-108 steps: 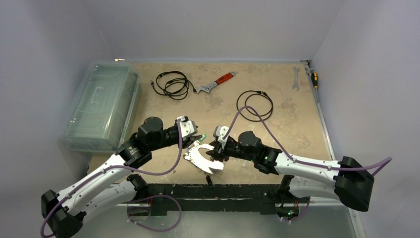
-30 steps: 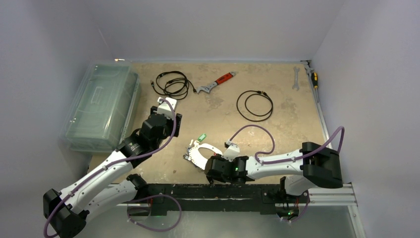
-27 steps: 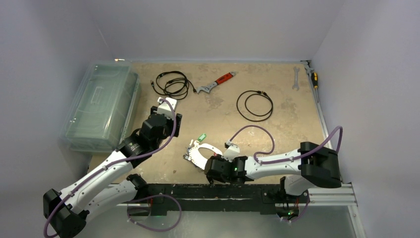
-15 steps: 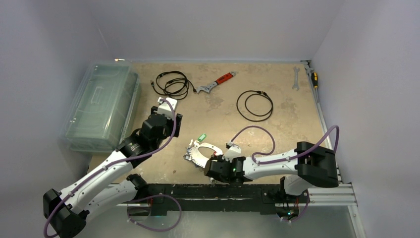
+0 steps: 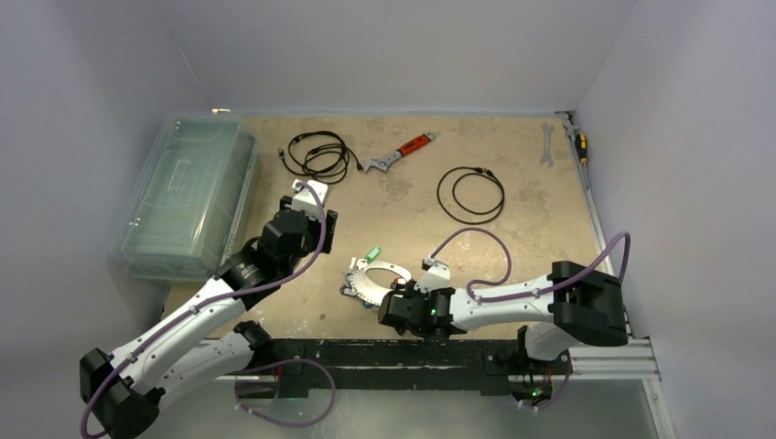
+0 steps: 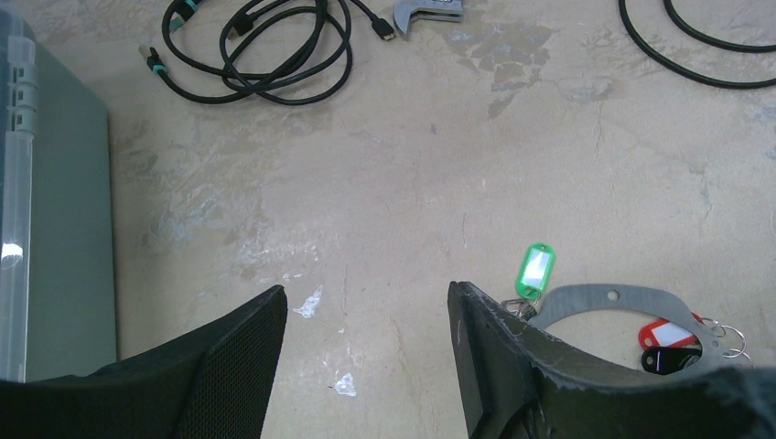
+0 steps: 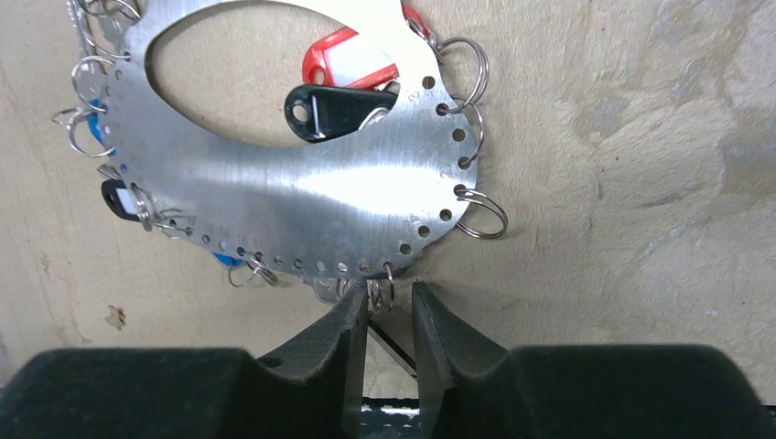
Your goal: Put the keys on the keyring
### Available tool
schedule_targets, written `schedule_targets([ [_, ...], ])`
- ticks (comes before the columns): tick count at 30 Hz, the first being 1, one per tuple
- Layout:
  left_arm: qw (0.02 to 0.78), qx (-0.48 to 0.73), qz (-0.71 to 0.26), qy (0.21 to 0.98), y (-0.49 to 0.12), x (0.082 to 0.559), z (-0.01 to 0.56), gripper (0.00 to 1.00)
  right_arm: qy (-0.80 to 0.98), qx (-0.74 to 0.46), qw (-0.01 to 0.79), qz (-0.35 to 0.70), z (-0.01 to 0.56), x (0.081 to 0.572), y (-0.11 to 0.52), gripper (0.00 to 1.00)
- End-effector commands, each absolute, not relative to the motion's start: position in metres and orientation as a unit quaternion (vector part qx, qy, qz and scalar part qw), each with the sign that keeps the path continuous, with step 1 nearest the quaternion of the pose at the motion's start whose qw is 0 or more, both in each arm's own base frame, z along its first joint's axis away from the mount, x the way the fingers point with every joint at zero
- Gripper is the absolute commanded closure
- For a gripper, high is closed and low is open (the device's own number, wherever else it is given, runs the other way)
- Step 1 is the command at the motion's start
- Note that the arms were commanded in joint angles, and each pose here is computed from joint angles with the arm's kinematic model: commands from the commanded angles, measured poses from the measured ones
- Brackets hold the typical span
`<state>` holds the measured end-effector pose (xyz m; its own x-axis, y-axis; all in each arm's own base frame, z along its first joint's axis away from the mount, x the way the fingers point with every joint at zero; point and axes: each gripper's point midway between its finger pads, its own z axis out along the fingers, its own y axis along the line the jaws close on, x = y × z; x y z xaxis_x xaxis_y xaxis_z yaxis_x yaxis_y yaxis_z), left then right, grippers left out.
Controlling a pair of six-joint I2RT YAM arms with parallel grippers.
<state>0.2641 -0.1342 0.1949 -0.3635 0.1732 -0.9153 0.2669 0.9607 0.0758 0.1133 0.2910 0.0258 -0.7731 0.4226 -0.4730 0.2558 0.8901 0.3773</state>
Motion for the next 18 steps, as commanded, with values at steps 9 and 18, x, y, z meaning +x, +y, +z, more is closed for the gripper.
schedule_targets([
  [9, 0.556, 0.132, -0.053, 0.819, -0.137, 0.266, 0.2, 0.36, 0.915, 0.179, 0.328, 0.15, 0.038, 0.13, 0.292, 0.81],
  [18, 0.553, 0.135, -0.052, 0.821, -0.138, 0.267, 0.198, 0.36, 0.917, 0.175, 0.325, 0.151, 0.033, 0.129, 0.294, 0.8],
])
